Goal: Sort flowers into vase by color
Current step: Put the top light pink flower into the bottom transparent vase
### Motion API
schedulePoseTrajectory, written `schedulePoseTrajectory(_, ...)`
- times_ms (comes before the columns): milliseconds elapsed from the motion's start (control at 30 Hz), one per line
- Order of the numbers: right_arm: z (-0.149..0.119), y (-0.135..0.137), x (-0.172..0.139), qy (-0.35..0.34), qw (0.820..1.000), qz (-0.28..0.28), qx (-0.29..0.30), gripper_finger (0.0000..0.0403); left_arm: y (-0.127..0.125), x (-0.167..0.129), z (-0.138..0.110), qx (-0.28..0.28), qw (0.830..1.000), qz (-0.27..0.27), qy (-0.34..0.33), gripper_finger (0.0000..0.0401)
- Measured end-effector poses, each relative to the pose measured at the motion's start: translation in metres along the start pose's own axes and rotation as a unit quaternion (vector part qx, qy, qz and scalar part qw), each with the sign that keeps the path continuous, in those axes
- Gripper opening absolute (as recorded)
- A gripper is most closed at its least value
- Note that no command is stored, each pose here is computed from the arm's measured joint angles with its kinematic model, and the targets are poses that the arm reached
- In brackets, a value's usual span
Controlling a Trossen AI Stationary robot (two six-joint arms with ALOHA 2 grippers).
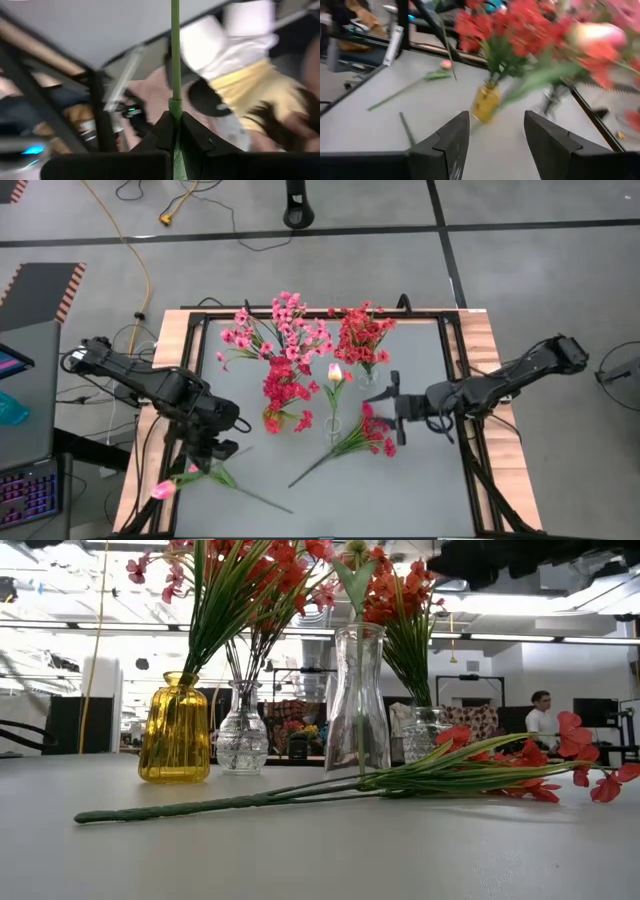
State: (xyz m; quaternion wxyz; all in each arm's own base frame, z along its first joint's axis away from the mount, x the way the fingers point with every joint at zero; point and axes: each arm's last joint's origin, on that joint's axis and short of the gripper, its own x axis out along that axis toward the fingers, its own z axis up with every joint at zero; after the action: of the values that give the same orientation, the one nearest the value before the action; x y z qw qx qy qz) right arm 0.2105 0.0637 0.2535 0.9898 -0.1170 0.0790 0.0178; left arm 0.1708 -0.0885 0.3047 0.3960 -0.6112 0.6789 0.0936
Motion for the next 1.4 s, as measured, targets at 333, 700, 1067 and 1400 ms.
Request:
schedulePoseTrajectory(333, 0.000, 0.033, 0.023, -0.070, 0.997, 0.034, -0.005, 0.0217, -0.027, 0.001, -0.012, -0.005, 0.993, -0.112, 0.025, 0.0000)
schedulePoseTrajectory(700, 0.023, 0.056, 0.081, -0.089, 0.995, 0.030, -0.039, 0.0217, -0.043, -0.003, -0.015, -0.025, 0.980, -0.197, 0.007, 0.0000)
schedulePoseTrajectory(1067, 0.045, 0.081, 0.150, -0.089, 0.993, 0.024, -0.080, 0.0217, -0.046, -0.005, -0.013, -0.027, 0.973, -0.226, -0.027, 0.0000)
schedulePoseTrajectory(1400, 0.055, 0.104, 0.206, -0.061, 0.993, 0.032, -0.100, 0.0217, -0.046, -0.005, -0.013, -0.025, 0.973, -0.228, -0.026, 0.0000)
